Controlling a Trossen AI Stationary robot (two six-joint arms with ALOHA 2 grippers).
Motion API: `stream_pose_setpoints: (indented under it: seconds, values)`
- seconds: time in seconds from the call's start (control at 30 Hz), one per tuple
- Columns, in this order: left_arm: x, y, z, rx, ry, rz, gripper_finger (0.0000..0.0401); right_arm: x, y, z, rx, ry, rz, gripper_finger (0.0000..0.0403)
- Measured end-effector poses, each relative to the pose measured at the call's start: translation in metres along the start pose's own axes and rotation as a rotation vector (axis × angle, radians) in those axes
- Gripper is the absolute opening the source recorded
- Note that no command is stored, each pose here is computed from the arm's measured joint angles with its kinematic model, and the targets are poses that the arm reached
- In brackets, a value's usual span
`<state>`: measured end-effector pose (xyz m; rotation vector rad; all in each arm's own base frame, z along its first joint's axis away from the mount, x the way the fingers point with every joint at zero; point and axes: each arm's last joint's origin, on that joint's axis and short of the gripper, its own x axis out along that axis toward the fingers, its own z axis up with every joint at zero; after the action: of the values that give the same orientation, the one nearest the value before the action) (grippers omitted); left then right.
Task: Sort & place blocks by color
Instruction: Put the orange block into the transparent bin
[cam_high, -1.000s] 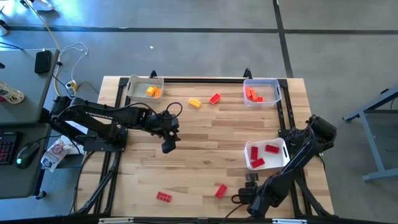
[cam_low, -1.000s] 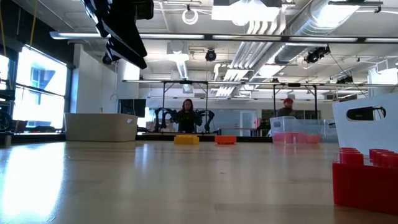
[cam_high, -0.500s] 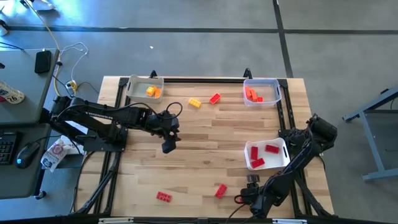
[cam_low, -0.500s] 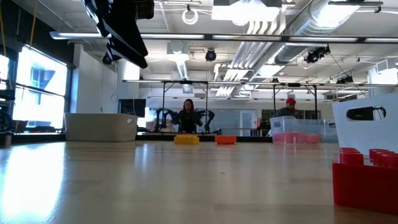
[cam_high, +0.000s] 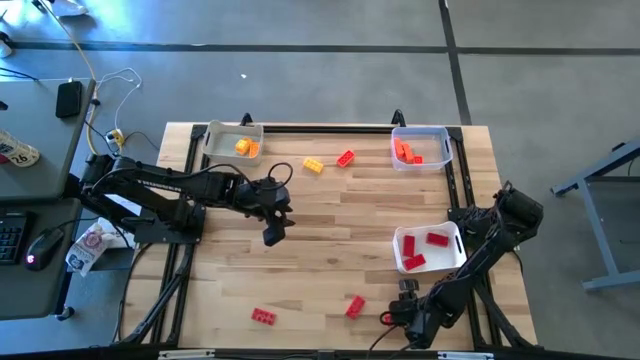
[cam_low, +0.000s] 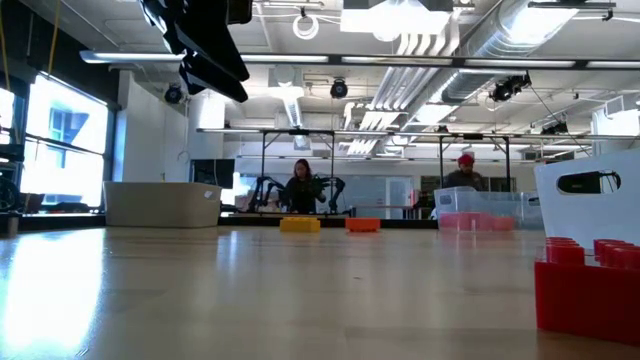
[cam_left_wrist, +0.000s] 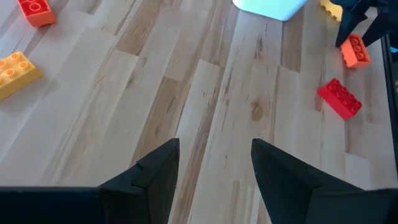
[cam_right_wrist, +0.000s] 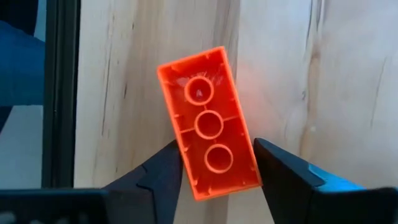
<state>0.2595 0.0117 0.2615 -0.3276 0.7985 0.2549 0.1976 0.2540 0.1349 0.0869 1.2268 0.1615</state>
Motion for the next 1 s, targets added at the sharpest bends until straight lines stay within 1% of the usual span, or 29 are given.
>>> stream_pose_setpoints:
  seconds: [0.1, 0.2, 0.3, 0.37, 0.57, 0.73, 0.87, 1.0]
  values:
    - [0.0, 0.0, 0.0, 0.001, 0.0, 0.0, 0.0186, 0.0, 0.0, 0.002, -0.012, -0.013, 0.003, 0.0144]
    - [0.0, 0.0, 0.0, 0.001, 0.0, 0.0, 0.0186, 0.0, -0.002, 0.004, 0.015, -0.012, 0.011, 0.0111]
    - [0.0, 0.0, 0.0, 0.001, 0.0, 0.0, 0.0186, 0.001, -0.004, 0.008, 0.064, -0.015, 0.01, 0.0111]
    - [0.0, 0.0, 0.0, 0.001, 0.0, 0.0, 0.0186, 0.002, -0.006, 0.011, 0.096, -0.043, -0.002, 0.0111]
    - [0.0, 0.002, 0.001, 0.002, -0.023, 0.062, 0.0186, 0.005, -0.027, 0.031, 0.182, -0.165, -0.127, 0.0111]
    - [0.0, 0.003, 0.001, 0.062, -0.031, 0.094, 0.0186, 0.003, -0.05, 0.049, 0.254, -0.219, -0.197, 0.0111]
    - [0.0, 0.003, 0.001, 0.105, -0.029, 0.095, 0.0186, -0.004, -0.063, 0.062, 0.294, -0.238, -0.185, 0.0111]
    - [0.0, 0.003, 0.001, 0.112, -0.027, 0.096, 0.0186, -0.015, -0.071, 0.071, 0.322, -0.273, -0.175, 0.0111]
